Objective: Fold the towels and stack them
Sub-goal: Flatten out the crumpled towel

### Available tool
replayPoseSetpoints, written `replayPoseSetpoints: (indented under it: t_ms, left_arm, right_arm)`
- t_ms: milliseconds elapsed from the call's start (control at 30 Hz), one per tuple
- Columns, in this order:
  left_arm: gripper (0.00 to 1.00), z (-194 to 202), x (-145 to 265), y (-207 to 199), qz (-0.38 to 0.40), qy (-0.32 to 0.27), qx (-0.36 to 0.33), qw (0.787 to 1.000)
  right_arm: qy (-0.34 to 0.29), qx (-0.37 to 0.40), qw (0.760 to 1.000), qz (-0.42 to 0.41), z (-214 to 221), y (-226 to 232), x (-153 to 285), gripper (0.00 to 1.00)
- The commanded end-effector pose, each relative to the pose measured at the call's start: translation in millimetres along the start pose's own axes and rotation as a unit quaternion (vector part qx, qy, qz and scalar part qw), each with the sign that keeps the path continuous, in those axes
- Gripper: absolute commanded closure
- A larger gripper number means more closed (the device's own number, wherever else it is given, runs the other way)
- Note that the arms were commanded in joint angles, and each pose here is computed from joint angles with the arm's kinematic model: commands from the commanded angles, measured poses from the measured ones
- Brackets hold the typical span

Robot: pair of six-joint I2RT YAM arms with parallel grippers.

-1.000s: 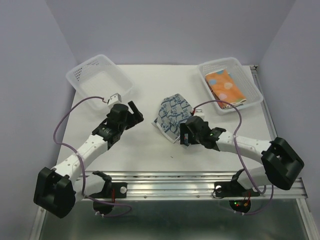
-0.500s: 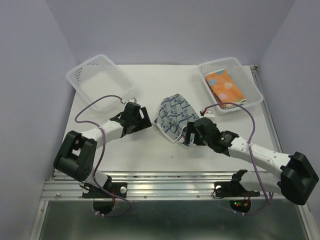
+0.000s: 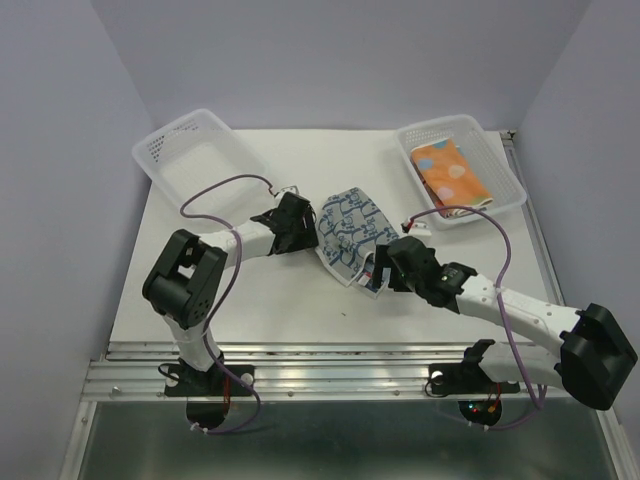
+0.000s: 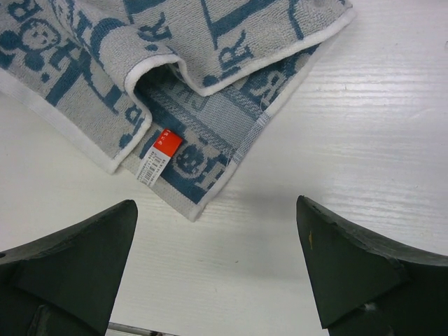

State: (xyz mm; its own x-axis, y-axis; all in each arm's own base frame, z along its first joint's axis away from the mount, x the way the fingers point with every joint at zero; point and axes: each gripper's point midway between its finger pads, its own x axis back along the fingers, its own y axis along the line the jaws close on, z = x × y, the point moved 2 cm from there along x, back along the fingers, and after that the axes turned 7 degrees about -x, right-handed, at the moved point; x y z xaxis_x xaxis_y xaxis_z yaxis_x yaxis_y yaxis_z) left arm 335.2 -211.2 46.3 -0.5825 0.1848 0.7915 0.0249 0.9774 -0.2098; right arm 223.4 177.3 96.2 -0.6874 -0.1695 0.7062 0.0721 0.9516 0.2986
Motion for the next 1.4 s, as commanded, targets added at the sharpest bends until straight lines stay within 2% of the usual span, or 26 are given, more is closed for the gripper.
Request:
replayPoseSetpoints:
  t_ms: [0,200,333,467,733,867,1000,1033,1067,1100,1233,1367]
  left_arm:
    - [0.27,11,-5,14,-0.055,0.024,-0.02,0.998]
    - [0.28,24,-11,11,-0.082,0.041,-0.046,0.995]
    - [0.39,39,-16,15,-0.095,0.058,-0.058,0.992]
    - [0.44,55,-17,24,-0.119,0.074,-0.067,0.988]
    - [0.47,77,-23,31,-0.145,0.101,-0.086,0.98]
    - [0.63,84,-22,30,-0.154,0.111,-0.092,0.978]
    - [0.71,92,-21,31,-0.148,0.119,-0.081,0.978]
    - [0.77,93,-21,30,-0.147,0.12,-0.079,0.979]
    - [0.92,94,-21,31,-0.148,0.119,-0.077,0.979]
    - [1.0,93,-21,30,-0.148,0.118,-0.074,0.979]
    - [1.0,86,-11,31,-0.151,0.093,-0.04,0.983]
    - [1.0,79,4,25,-0.119,0.067,-0.02,0.99]
  right_arm:
    - [-0.022,0.0,1.0,0.007,-5,-6,-1,0.0]
    - [-0.028,0.002,1.0,0.008,-5,-9,-2,0.0]
    - [-0.029,0.004,1.0,0.005,-5,-9,-1,0.0]
    - [-0.028,0.006,1.0,0.006,-4,-11,-2,0.0]
    - [-0.03,0.004,1.0,-0.004,-5,-10,-1,0.0]
    - [-0.035,0.003,0.999,-0.004,-6,-11,0,0.0]
    - [-0.034,0.003,0.999,-0.009,-5,-11,1,0.0]
    - [-0.035,0.002,0.999,-0.011,-5,-10,1,0.0]
    - [-0.033,0.003,0.999,-0.013,-5,-10,1,0.0]
    - [-0.03,0.005,0.999,-0.016,-4,-9,1,0.0]
    - [-0.019,0.017,0.999,-0.028,-3,-3,2,0.0]
    - [0.01,0.021,0.999,-0.032,4,4,-2,0.0]
